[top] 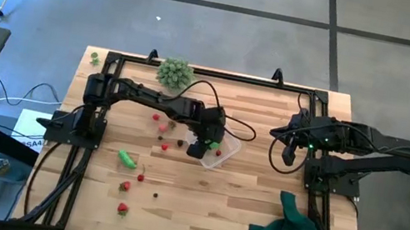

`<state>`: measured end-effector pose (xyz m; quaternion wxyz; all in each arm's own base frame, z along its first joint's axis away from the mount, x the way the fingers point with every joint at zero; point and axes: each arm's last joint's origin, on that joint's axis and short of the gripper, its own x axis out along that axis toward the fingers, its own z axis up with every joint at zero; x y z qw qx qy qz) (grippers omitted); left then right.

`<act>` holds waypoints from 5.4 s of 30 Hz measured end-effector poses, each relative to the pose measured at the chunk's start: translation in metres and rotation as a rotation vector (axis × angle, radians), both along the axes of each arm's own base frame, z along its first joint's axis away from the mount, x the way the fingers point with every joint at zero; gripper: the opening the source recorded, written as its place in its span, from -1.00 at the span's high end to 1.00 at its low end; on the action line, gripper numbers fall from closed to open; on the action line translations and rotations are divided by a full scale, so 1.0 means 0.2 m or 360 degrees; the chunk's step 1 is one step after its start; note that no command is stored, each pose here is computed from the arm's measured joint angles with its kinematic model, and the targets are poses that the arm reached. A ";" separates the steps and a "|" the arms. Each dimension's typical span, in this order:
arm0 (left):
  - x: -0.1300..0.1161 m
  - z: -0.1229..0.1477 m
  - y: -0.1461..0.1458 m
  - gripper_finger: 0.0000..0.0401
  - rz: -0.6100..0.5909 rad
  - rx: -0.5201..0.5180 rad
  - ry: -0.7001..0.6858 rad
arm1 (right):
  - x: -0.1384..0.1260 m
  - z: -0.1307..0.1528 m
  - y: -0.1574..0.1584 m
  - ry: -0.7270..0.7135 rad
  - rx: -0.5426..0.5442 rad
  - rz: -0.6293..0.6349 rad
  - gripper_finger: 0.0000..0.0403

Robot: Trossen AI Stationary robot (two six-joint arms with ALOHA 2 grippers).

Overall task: Pick and placing Produce into tupperware
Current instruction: Put the green pear into the transparent bin, then put the red strawberry into the transparent bin

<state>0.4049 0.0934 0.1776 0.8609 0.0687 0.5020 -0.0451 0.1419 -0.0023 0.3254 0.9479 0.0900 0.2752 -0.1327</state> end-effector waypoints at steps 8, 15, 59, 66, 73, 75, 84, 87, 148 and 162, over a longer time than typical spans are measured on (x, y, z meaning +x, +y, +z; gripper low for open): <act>0.00 0.00 0.00 -0.19 0.0021 0.0006 0.0005 | 0.00 0.00 0.00 0.0000 0.0000 0.0001 0.88; 0.00 0.00 0.00 -0.30 0.0029 0.0014 0.0007 | 0.00 0.00 0.00 0.0000 -0.0001 0.0000 0.88; -0.70 0.24 -0.09 -0.08 -0.0012 0.0089 0.0640 | 0.00 0.00 0.00 0.0000 -0.0001 0.0000 0.88; -0.70 0.17 0.01 0.03 -0.0147 0.0036 0.0511 | 0.00 0.00 0.00 0.0000 0.0000 0.0000 0.88; -0.75 0.17 0.14 0.11 -0.0275 0.0074 0.0464 | 0.00 0.00 0.00 0.0000 0.0000 -0.0001 0.88; -0.75 0.17 0.17 0.12 -0.0372 0.0137 0.0432 | 0.00 0.00 0.00 0.0000 -0.0001 0.0000 0.88; -0.70 0.19 0.19 0.11 -0.0908 0.0517 0.0264 | 0.00 0.00 0.00 0.0000 0.0000 0.0000 0.88; -0.70 0.18 0.19 0.11 -0.0934 0.0503 0.0288 | 0.00 0.00 0.00 0.0000 0.0000 0.0000 0.88; -0.62 -0.18 0.24 0.11 -0.0826 0.0250 0.0650 | 0.00 0.00 0.00 0.0000 0.0000 0.0000 0.88; -0.62 -0.18 0.24 0.30 -0.0789 0.0214 0.0632 | 0.00 0.00 0.00 0.0000 -0.0001 0.0000 0.88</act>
